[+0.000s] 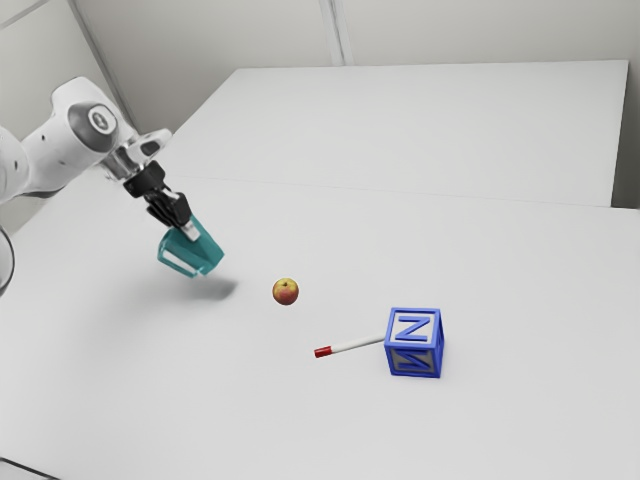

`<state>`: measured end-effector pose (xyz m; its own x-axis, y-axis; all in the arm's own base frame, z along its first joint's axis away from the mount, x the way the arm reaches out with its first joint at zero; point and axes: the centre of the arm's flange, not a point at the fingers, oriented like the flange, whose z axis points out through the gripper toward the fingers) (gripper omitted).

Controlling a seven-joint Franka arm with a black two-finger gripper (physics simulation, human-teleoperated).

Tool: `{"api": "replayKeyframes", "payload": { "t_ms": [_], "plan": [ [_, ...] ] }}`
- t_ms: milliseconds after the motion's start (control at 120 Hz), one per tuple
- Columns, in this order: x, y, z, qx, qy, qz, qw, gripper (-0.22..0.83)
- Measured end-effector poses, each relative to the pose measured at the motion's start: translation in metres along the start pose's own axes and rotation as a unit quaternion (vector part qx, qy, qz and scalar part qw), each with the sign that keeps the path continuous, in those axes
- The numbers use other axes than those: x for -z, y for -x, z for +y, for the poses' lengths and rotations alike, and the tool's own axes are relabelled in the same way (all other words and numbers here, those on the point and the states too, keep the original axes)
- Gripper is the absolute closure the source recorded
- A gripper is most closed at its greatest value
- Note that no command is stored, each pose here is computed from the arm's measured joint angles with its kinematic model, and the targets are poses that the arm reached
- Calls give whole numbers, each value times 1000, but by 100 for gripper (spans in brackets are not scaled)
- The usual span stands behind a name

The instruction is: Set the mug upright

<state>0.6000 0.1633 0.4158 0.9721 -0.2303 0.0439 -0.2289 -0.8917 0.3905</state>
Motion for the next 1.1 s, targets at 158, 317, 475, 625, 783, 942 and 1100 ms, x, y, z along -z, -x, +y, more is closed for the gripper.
{"api": "replayKeyframes", "payload": {
  "t_ms": [158,317,475,625,783,942,1100],
  "plan": [
    [2,-18,29,-6,-74,-16,997,78],
    [-7,-34,47,-8,-135,-20,991,78],
    [-25,-47,66,-11,-175,-15,984,78],
    [-50,-44,65,5,-191,-11,981,78],
    [-63,-45,72,7,-212,-5,977,78],
    [-82,-45,67,19,-217,-10,976,78],
    [-86,-46,67,32,-217,-7,976,70]
  ]
}}
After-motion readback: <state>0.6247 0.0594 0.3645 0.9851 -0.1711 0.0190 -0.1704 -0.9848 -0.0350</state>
